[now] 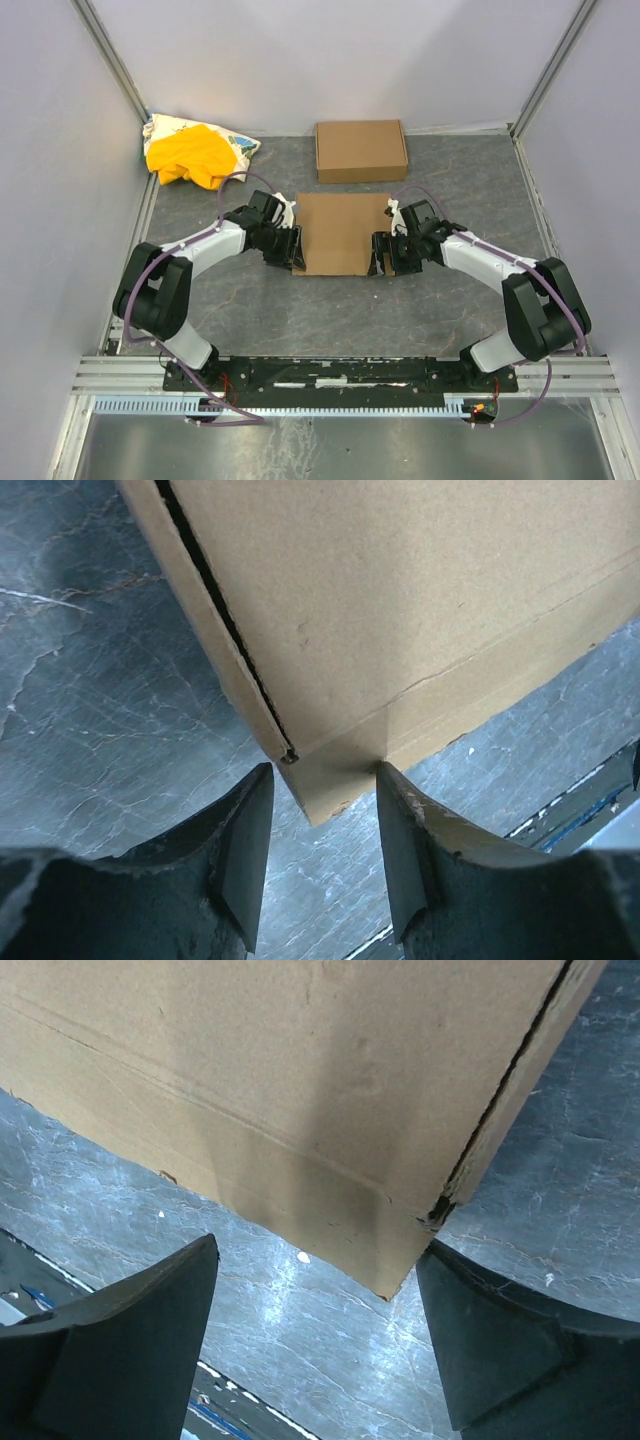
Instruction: Fold the paper box
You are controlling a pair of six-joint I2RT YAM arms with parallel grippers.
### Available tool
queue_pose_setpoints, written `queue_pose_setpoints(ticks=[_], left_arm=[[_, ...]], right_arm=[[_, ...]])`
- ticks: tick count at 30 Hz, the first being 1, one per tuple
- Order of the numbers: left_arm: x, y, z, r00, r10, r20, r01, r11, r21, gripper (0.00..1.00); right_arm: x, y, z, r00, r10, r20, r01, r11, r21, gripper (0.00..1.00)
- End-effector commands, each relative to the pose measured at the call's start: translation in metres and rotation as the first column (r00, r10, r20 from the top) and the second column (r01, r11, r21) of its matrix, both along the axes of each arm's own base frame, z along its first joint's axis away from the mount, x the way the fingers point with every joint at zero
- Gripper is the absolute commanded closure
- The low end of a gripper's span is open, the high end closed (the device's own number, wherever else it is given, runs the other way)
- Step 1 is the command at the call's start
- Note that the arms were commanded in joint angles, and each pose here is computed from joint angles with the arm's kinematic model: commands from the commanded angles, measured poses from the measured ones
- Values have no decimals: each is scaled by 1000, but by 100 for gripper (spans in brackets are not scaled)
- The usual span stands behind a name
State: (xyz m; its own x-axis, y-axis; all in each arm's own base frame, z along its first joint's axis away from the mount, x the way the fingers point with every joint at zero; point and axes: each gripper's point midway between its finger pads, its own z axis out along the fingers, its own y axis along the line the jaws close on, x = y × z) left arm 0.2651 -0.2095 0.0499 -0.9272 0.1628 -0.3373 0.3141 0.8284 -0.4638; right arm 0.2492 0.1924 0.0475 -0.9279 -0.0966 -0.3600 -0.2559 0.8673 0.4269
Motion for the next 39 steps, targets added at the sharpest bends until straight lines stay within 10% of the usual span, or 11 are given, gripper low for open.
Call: queue_pose_setpoints(ticks=[1, 17, 19, 21, 23, 39], left_arm=[[18, 2, 17, 994, 21, 107, -23, 1000, 19, 47], [27, 12, 64, 952, 94, 292, -91, 996, -24, 48], [23, 4, 79, 942, 108, 319, -79, 992, -102, 56], [17, -4, 97, 927, 126, 354, -58, 979, -195, 93], [7, -11, 104, 921, 144, 361, -38, 958, -284, 97], [-3, 1, 42, 929, 264, 257, -205, 950, -234, 97]], right_arm=[[12, 2, 14, 995, -1, 95, 0, 1000, 10, 10], [23, -18, 76, 965, -35, 261, 48, 998, -44, 13], [27, -9, 86, 957, -34, 287, 35, 999, 3, 29], [34, 2, 96, 949, -27, 314, 10, 998, 57, 78], [43, 9, 100, 947, -38, 318, 13, 997, 80, 98], [111, 26, 82, 941, -92, 327, 85, 996, 36, 99]])
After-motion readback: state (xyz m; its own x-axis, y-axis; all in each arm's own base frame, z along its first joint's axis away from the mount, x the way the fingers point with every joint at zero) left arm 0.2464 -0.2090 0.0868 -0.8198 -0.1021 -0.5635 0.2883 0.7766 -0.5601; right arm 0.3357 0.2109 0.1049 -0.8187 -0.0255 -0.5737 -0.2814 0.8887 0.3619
